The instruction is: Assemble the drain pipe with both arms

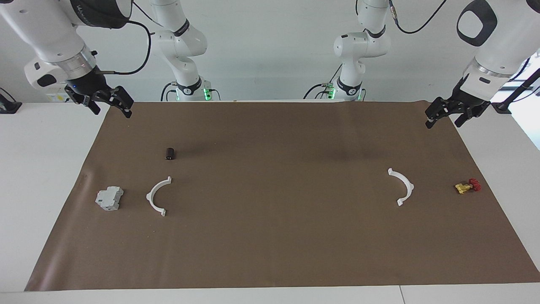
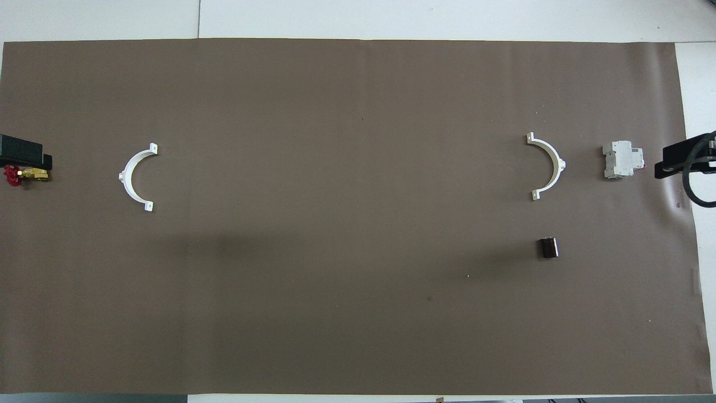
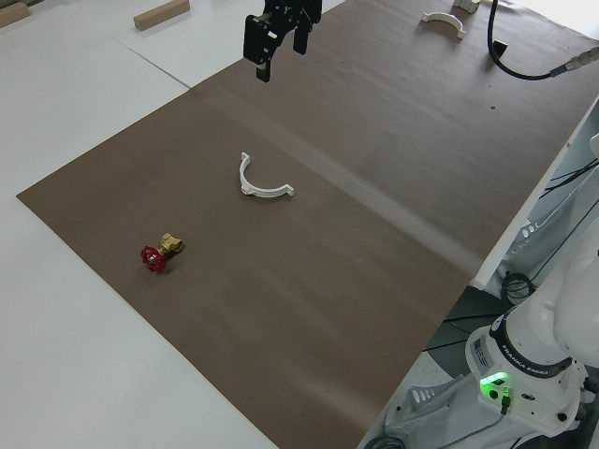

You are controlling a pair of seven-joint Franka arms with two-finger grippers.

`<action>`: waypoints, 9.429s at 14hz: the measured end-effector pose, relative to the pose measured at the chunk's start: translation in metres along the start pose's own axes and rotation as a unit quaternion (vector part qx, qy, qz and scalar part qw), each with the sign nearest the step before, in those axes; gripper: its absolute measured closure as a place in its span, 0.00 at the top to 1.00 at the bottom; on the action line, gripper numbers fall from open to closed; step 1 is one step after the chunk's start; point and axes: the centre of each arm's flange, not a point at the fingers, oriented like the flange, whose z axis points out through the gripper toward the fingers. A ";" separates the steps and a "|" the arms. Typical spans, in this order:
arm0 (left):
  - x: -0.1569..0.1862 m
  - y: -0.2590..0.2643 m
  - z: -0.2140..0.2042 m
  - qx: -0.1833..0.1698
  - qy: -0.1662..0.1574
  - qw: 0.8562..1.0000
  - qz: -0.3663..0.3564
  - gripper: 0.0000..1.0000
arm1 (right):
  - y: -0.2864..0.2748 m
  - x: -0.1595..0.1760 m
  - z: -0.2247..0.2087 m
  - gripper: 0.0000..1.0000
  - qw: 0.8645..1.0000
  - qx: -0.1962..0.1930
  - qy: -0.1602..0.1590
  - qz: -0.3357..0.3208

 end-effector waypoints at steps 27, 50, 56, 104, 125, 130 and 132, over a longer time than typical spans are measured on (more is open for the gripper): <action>0.000 0.000 0.000 0.000 0.000 1.000 0.000 1.00 | -0.033 0.097 0.247 0.93 0.990 -0.020 0.082 -0.110; 0.005 -0.002 0.059 0.002 0.018 1.000 -0.001 1.00 | -0.013 0.095 0.326 0.27 0.987 -0.006 0.056 -0.148; 0.009 -0.006 0.146 0.006 0.035 0.999 -0.005 1.00 | -0.032 0.101 0.303 0.21 0.986 0.000 0.052 -0.156; 0.044 0.023 0.212 0.011 0.061 0.998 0.031 0.21 | -0.403 -0.008 0.325 0.21 0.994 0.011 0.052 -0.100; 0.003 0.263 0.223 0.012 0.060 0.998 0.014 0.21 | -0.219 0.054 0.111 1.00 0.999 0.022 0.036 0.000; -0.014 0.360 0.261 0.022 0.043 0.999 -0.026 0.21 | -0.079 0.040 0.046 1.00 1.000 0.013 0.005 -0.010; -0.019 0.378 0.275 0.026 0.036 0.999 -0.023 0.21 | -0.060 0.023 0.025 1.00 1.000 -0.010 -0.004 -0.019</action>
